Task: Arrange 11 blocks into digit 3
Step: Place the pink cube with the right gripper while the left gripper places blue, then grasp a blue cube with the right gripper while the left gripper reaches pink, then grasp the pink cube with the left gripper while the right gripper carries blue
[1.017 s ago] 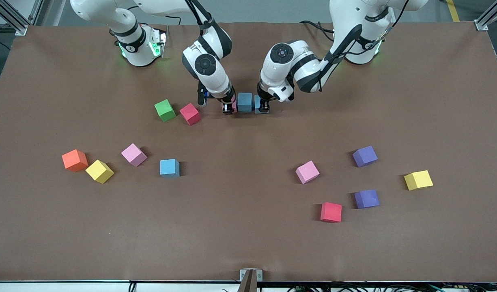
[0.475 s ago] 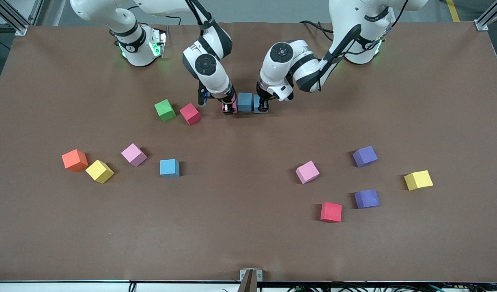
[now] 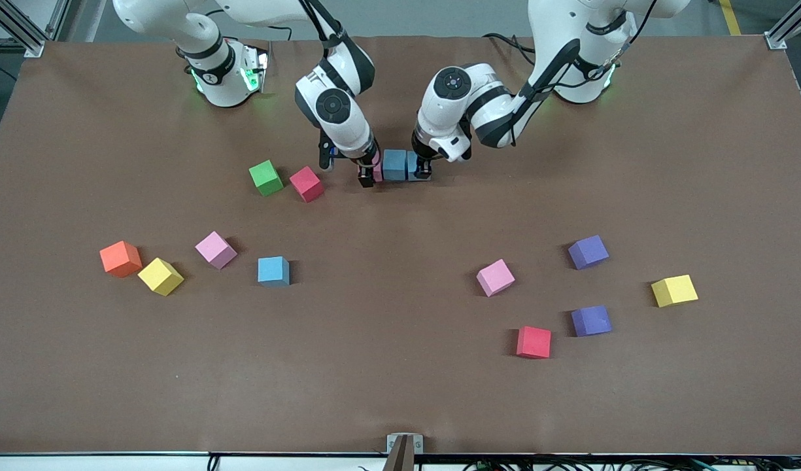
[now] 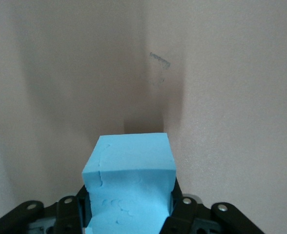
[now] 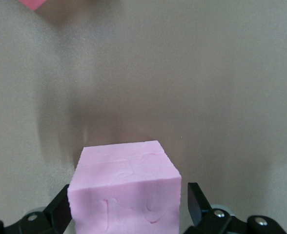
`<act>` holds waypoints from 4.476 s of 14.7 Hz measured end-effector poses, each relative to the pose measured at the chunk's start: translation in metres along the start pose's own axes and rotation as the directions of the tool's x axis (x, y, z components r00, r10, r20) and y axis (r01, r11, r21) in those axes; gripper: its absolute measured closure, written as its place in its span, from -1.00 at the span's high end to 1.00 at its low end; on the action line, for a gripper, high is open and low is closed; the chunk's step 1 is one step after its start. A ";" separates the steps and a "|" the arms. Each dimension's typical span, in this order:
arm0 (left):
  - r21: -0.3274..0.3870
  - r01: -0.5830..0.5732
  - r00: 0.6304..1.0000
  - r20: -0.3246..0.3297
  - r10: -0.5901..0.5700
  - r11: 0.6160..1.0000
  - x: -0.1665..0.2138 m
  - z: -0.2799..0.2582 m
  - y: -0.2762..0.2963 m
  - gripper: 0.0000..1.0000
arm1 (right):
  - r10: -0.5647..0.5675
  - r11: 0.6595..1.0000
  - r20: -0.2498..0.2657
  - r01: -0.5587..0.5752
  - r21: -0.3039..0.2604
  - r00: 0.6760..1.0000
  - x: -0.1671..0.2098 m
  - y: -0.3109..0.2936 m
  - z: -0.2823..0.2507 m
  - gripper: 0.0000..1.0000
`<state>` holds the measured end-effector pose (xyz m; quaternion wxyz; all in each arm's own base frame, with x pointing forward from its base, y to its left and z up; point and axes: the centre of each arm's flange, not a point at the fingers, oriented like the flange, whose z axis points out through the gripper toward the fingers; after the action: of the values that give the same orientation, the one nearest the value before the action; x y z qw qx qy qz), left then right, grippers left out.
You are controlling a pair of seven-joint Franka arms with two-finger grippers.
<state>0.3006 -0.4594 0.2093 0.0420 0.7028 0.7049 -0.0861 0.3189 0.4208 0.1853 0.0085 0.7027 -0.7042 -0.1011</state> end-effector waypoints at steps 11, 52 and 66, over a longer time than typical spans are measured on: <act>0.003 -0.004 1.000 0.008 0.004 1.000 -0.002 0.004 -0.003 0.20 | 0.017 1.000 0.016 -0.017 -0.013 1.000 -0.015 -0.027 -0.051 1.00; -0.136 -0.133 0.988 -0.097 0.120 0.982 0.012 -0.158 0.127 1.00 | -0.972 -0.012 -0.231 0.991 -0.131 -0.043 0.221 -0.270 -0.140 1.00; 0.016 -0.522 0.839 -0.170 0.517 0.853 0.141 -0.159 0.329 1.00 | -0.981 -0.035 -0.186 0.990 -0.136 -0.060 0.210 -0.267 -0.111 1.00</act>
<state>0.6380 -0.2931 0.3195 0.0151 0.8715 0.4902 -0.0011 0.5972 0.2006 0.2257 -0.0009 0.9996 0.0216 0.0194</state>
